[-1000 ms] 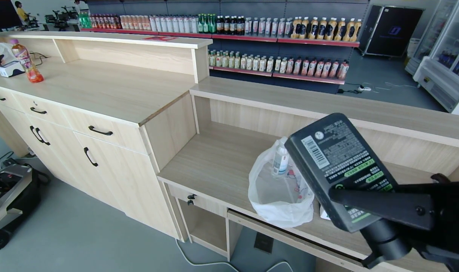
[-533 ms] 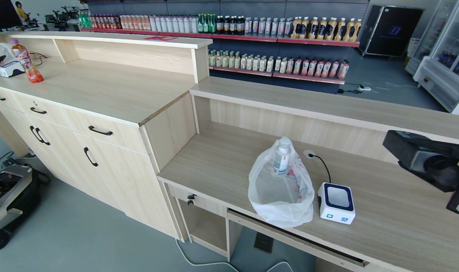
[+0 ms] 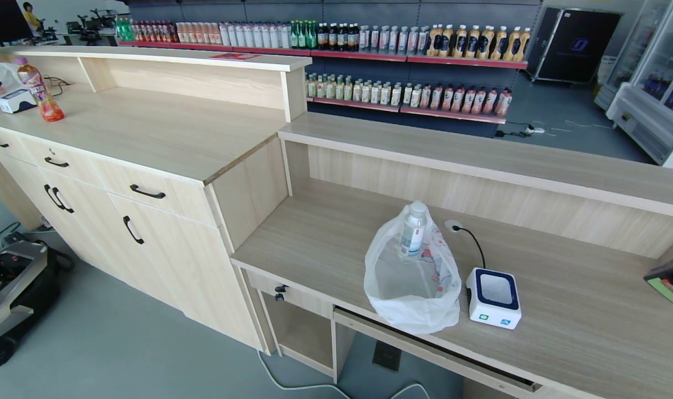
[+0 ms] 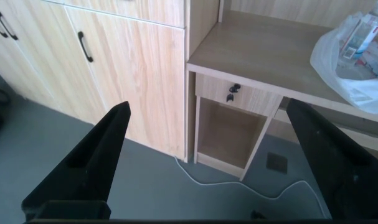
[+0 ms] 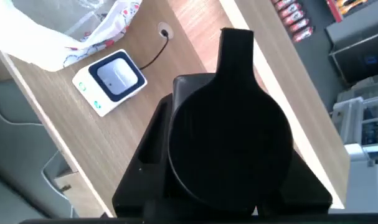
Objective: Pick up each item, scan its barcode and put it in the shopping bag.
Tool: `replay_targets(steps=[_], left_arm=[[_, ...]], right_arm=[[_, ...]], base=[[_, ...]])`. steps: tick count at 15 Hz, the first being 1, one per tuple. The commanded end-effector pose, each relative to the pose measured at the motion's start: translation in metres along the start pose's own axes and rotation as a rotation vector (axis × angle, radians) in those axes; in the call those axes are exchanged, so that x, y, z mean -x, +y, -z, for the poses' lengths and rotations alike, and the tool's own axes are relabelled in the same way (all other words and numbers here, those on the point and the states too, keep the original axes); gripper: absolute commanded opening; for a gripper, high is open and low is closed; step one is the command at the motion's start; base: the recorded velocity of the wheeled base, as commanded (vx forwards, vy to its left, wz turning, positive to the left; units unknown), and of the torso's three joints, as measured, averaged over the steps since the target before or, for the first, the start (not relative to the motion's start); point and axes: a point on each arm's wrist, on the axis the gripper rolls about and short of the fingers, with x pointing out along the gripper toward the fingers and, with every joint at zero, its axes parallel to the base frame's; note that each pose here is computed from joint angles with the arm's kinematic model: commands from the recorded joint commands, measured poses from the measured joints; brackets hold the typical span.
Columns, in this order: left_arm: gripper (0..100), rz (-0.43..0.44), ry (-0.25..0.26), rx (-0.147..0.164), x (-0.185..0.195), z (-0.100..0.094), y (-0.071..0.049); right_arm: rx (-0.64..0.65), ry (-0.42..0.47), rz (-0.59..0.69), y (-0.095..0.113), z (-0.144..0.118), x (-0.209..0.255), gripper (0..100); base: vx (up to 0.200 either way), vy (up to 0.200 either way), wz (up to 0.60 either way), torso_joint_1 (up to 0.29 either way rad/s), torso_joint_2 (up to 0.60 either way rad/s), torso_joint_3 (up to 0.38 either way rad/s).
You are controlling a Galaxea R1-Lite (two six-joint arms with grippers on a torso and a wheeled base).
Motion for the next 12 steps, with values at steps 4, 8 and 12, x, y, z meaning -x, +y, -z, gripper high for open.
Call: replay_targets(steps=[4,8,12], left_arm=[[100,-0.001,0.001,0.001,0.0,0.0,0.0],[100,-0.001,0.001,0.001,0.0,0.0,0.0],[100,-0.001,0.001,0.001,0.0,0.0,0.0]], right_arm=[[-0.531,0.076,0.072,0.013,-0.024,-0.012,0],[-1.045,0.196,-0.001,0.019,-0.002,-0.05,0],[-1.153,0.208,0.063,-0.01,0.036,-0.099,0]], base=[[0.0,0.0,0.45,0.002,0.0,0.003],[0.0,0.0,0.0,0.0,0.0,0.0],[0.0,0.0,0.0,0.0,0.0,0.0]])
